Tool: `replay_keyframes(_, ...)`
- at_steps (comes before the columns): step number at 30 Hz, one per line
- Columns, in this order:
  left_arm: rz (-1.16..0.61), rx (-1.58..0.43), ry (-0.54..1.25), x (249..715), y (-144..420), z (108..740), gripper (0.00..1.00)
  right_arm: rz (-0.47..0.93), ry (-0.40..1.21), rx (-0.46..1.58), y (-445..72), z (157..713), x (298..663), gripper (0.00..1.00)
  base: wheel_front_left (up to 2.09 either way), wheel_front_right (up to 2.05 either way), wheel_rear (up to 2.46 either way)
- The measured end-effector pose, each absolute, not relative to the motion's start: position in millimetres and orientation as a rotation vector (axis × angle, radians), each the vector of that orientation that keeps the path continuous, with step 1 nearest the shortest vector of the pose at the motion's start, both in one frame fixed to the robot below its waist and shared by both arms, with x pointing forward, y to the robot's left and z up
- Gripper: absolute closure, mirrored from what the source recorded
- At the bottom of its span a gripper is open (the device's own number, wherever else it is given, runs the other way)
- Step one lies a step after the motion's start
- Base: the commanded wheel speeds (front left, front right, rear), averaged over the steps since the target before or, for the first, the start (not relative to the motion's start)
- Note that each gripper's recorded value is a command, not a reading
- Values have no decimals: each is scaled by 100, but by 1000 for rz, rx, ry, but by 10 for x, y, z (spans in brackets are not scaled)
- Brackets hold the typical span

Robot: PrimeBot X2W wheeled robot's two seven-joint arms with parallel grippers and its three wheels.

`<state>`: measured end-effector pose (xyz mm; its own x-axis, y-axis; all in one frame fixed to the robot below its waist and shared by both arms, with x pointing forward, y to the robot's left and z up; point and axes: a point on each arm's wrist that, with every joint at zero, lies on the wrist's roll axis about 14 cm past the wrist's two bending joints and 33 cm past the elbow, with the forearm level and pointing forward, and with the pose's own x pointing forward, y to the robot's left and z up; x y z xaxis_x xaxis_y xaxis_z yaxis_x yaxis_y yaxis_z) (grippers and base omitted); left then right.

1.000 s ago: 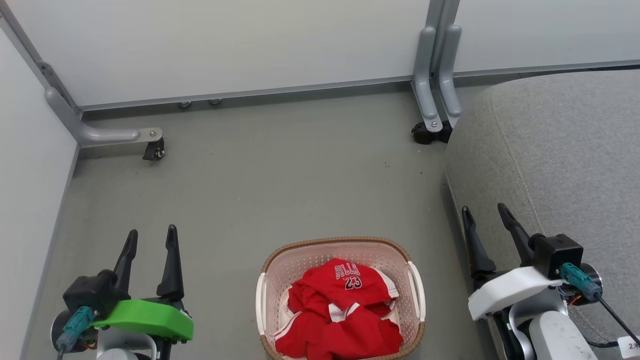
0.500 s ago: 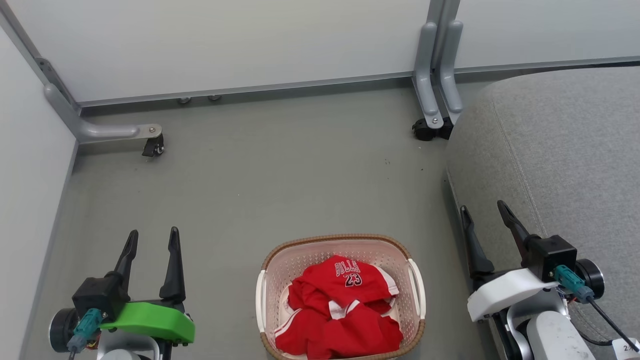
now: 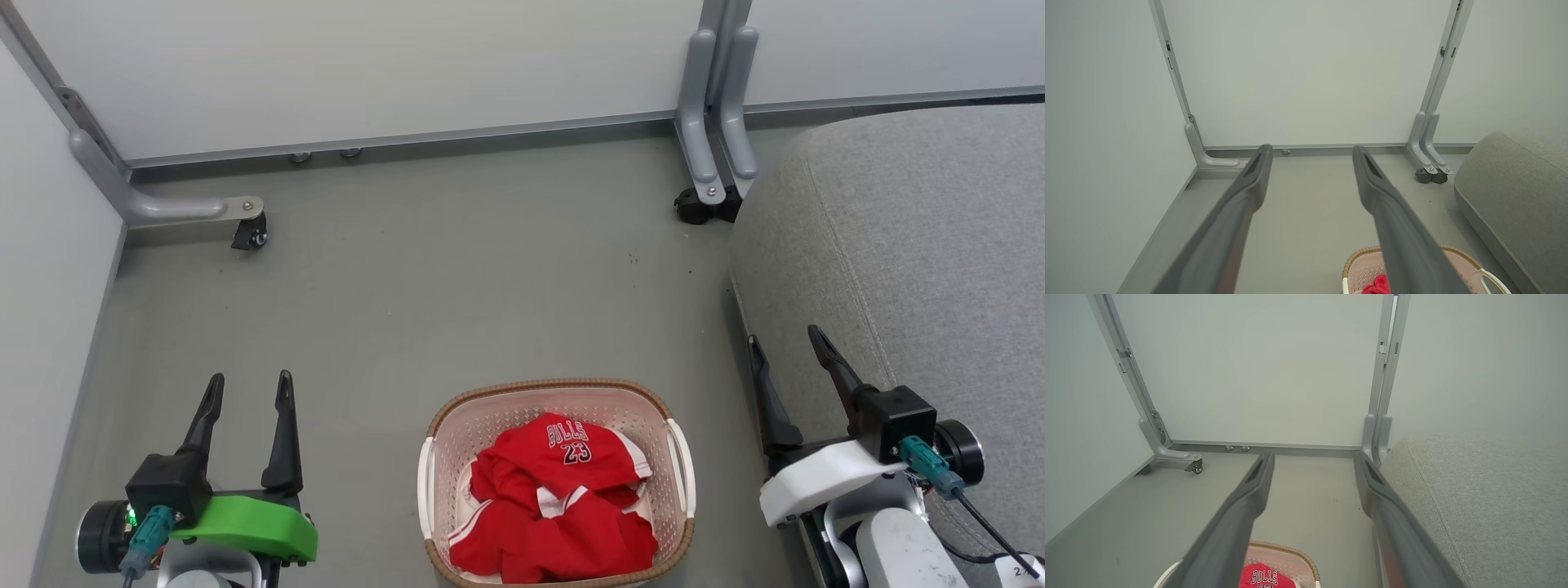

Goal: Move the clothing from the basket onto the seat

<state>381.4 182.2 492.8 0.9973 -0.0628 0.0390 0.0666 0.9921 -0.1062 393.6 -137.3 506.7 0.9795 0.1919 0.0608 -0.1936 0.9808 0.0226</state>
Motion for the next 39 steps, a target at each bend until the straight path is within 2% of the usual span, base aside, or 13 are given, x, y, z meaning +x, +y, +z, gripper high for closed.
replay_keyframes(14,-59,-112,-23,3851,1824,4879,0,184,-54,53,-1399,5048,3965,0,0,0,0)
replay_keyframes(20,-115,-99,-11,3978,1635,4845,0,186,-70,54,-1394,5094,4064,0,0,0,0)
replay_keyframes(29,-320,-105,76,4269,929,4550,0,195,-110,58,-1371,5172,4375,0,0,0,0)
replay_keyframes(39,-620,-39,286,4349,114,3754,0,193,-111,73,-1399,4997,4773,0,0,0,0)
